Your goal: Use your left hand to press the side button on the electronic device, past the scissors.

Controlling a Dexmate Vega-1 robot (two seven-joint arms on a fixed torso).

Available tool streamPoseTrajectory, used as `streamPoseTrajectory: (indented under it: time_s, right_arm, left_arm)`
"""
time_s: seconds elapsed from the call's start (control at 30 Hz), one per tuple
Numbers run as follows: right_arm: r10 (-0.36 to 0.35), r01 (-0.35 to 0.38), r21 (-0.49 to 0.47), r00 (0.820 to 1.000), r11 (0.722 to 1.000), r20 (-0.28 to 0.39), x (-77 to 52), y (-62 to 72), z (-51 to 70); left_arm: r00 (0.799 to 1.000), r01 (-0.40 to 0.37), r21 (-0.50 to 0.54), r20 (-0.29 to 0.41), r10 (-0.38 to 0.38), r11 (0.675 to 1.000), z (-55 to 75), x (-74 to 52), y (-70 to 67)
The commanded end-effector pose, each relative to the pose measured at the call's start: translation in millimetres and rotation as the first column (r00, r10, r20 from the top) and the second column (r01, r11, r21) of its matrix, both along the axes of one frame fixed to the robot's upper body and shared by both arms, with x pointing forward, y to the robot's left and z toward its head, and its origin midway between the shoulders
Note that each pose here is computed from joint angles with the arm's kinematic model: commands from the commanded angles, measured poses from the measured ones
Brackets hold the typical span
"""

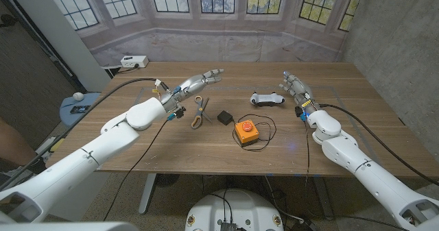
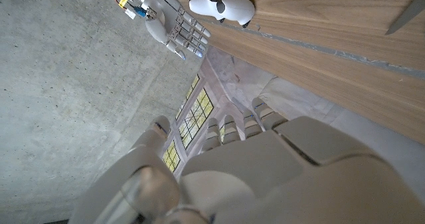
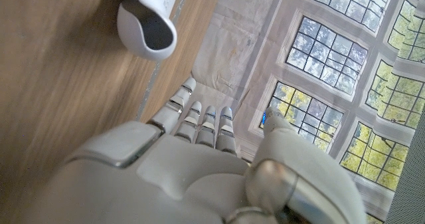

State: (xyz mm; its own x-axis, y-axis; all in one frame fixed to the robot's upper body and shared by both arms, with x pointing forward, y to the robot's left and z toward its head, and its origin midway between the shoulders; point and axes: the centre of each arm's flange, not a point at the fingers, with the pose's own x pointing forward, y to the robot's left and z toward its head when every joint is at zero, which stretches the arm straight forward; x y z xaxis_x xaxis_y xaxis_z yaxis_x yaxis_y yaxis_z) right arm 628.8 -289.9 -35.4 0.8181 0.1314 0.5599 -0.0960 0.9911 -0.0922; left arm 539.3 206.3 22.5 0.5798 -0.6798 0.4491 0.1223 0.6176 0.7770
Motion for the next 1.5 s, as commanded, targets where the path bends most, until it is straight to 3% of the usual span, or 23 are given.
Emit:
streamPoseTrajectory:
  time_s: [0.03,0.5,0.93,1.5]
  right_arm:
    - [-0.019,0.019,0.007,1.000,1.000,0.002,0.2,-4.5,-2.4]
    - [-0.029,0.028,-0.014,1.000,0.999,-0.009,-2.8,-6.4,-3.3]
    - [-0.039,0.039,-0.007,0.999,0.999,0.001,-9.4,-14.4,-5.8]
    - [-0.039,0.039,-0.010,0.999,0.999,-0.003,-15.8,-19.1,-12.4]
  left_arm:
    - [0.998,0.049,0.110,0.023,-0.052,0.993,-2.3,-7.9,-11.1]
    - [0.992,0.100,0.221,0.051,-0.113,0.970,-5.5,-14.4,-26.4]
    - [0.983,0.069,0.372,0.130,-0.126,0.926,1.7,-26.0,-39.0]
    - [0.983,0.023,0.528,0.142,-0.115,0.849,11.6,-45.0,-53.2]
